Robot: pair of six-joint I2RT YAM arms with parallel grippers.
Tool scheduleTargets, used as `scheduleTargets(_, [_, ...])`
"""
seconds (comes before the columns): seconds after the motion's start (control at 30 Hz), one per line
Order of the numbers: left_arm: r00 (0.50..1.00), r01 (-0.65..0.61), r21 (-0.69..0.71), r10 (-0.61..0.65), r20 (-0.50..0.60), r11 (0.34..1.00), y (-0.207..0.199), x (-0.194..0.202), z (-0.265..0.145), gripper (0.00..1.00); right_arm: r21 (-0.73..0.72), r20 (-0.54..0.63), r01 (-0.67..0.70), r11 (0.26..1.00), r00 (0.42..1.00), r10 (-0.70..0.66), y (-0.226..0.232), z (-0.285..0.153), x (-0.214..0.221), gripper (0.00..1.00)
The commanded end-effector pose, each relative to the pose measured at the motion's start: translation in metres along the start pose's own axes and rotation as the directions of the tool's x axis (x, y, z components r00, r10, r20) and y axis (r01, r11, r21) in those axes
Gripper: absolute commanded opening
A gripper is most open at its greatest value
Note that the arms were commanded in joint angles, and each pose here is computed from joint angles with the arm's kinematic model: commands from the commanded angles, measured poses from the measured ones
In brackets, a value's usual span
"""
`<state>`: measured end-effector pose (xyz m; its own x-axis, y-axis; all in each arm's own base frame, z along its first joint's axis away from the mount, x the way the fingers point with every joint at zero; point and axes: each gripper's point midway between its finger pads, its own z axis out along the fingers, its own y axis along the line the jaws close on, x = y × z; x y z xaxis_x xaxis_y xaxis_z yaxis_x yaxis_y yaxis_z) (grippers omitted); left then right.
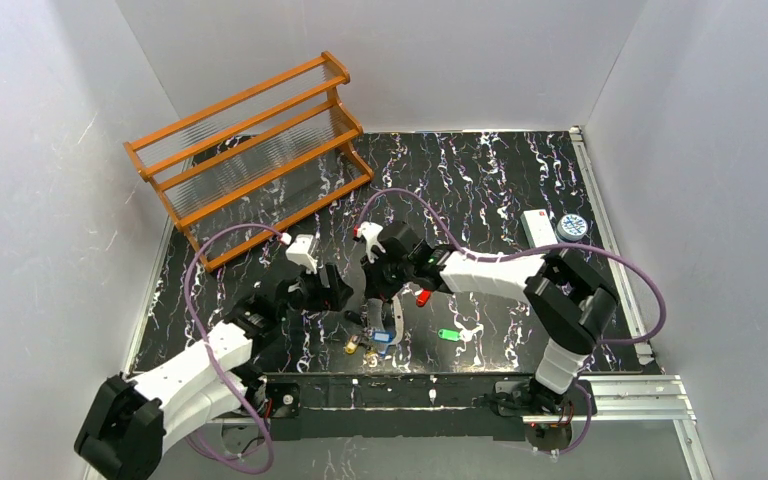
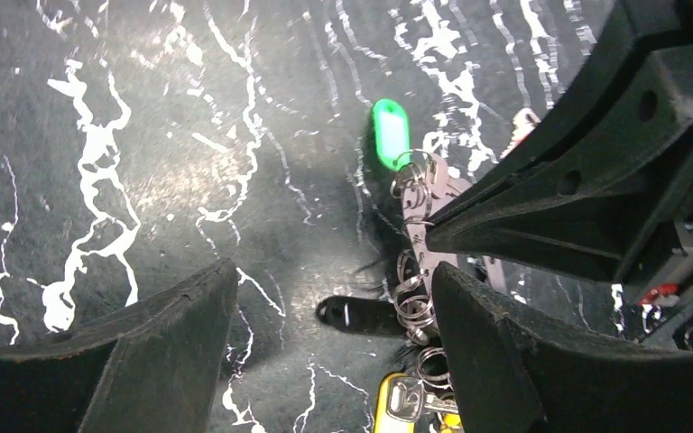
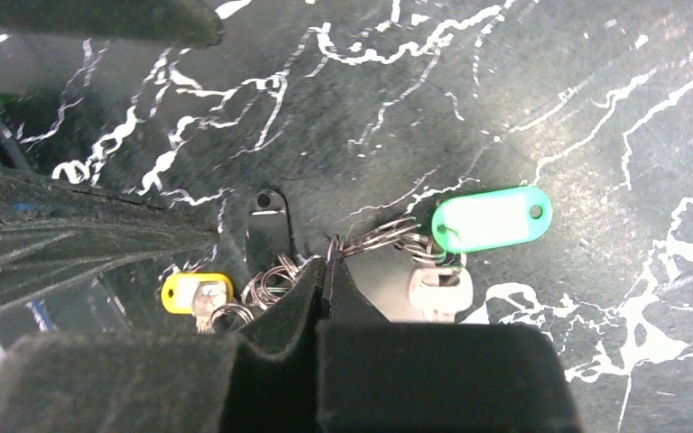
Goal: Put the keys on the keyring
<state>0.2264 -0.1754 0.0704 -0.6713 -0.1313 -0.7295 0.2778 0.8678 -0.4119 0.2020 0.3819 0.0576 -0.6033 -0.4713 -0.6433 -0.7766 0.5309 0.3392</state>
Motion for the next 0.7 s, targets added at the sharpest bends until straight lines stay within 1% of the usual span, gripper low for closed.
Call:
scheduleTargets(0.0, [0.982, -0.125, 0.139, 0.103, 0.161, 0.982, -0.025, -0.029, -0.016, 0.76, -0.104, 0.043, 0.115, 0.988, 0.993, -0.111, 0.025, -0.026, -0.014, 0.01])
scheduleTargets(0.13, [0.933, -0.263, 0.225, 0.188, 0.308, 0.938, -0.047, -0.051, -0.037, 0.75, -0.182, 0.026, 0.207, 0.961, 0.978, -0.206, 0.036, -0.036, -0.009, 0.01])
scheduleTargets(0.2, [0.904, -0.343, 0.267, 0.241, 0.352, 0.9, -0.057, -0.054, -0.047, 0.75, -0.199, 0.013, 0.23, 0.953, 0.973, -0.232, 0.038, -0.04, -0.006, 0.01])
scheduleTargets(0.27, [0.88, -0.403, 0.299, 0.275, 0.387, 0.865, -0.066, -0.055, -0.055, 0.74, -0.212, 0.02, 0.29, 0.933, 0.956, -0.293, 0.038, -0.043, -0.003, 0.01])
scheduleTargets(0.37, [0.859, -0.438, 0.351, 0.27, 0.435, 0.827, -0.078, -0.055, -0.064, 0.73, -0.258, 0.053, 0.374, 0.891, 0.926, -0.374, 0.044, -0.051, 0.001, 0.01])
scheduleTargets(0.43, [0.852, -0.452, 0.381, 0.263, 0.453, 0.807, -0.084, -0.053, -0.067, 0.73, -0.258, 0.074, 0.418, 0.871, 0.907, -0.413, 0.044, -0.056, 0.002, 0.01])
scheduleTargets(0.53, [0.851, -0.461, 0.42, 0.255, 0.46, 0.781, -0.09, -0.048, -0.069, 0.7, -0.224, 0.097, 0.463, 0.858, 0.886, -0.453, 0.04, -0.062, 0.002, 0.01])
scheduleTargets(0.67, [0.861, -0.458, 0.479, 0.241, 0.447, 0.749, -0.099, -0.04, -0.07, 0.65, -0.213, 0.136, 0.51, 0.834, 0.86, -0.491, 0.038, -0.068, 0.005, 0.01])
